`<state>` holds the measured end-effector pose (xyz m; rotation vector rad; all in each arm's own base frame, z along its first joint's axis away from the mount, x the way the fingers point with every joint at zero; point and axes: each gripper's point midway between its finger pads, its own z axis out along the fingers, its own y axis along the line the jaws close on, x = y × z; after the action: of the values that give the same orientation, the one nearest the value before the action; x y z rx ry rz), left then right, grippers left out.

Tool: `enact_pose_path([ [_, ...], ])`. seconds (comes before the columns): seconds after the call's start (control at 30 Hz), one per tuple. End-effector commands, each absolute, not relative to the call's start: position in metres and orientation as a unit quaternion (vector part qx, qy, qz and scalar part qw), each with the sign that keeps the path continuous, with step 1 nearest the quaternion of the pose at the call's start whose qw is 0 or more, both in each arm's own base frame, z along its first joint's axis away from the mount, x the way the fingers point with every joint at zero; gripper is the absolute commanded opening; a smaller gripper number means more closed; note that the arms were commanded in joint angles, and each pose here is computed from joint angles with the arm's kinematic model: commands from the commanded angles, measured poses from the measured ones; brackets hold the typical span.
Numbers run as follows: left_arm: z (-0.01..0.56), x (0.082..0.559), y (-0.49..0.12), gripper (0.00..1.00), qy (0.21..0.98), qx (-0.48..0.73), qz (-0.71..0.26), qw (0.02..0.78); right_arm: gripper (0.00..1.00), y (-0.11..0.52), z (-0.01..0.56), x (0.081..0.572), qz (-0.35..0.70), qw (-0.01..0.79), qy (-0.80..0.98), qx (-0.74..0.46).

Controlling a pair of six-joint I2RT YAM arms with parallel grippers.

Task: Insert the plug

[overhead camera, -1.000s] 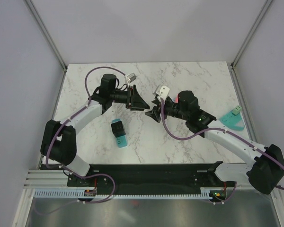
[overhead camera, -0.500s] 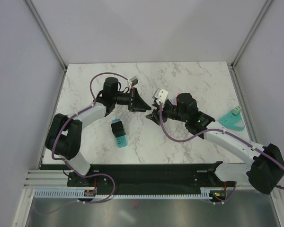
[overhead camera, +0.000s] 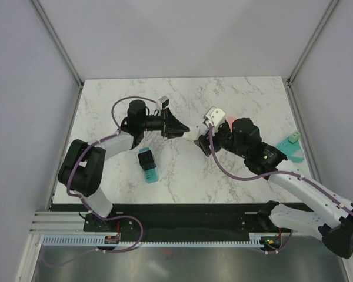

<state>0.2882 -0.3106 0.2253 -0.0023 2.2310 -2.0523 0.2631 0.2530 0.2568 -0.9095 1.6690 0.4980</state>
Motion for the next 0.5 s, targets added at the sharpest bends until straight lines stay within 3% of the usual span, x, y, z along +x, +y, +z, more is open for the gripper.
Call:
enact_pose_path([
  [0.0, 0.245, 0.303, -0.315, 0.02, 0.724, -0.045, -0.686, 0.064, 0.8, 0.228, 0.274, 0.268, 0.142, 0.567, 0.731, -0.353],
  [0.2, 0.242, 0.315, -0.314, 0.02, 0.744, -0.11, -0.657, 0.05, 0.8, 0.222, 0.276, 0.272, 0.02, 0.552, 0.746, -0.371],
  [0.47, 0.245, 0.323, -0.305, 0.02, 0.757, -0.178, -0.624, 0.078, 0.81, 0.248, 0.293, 0.248, -0.04, 0.561, 0.704, -0.433],
])
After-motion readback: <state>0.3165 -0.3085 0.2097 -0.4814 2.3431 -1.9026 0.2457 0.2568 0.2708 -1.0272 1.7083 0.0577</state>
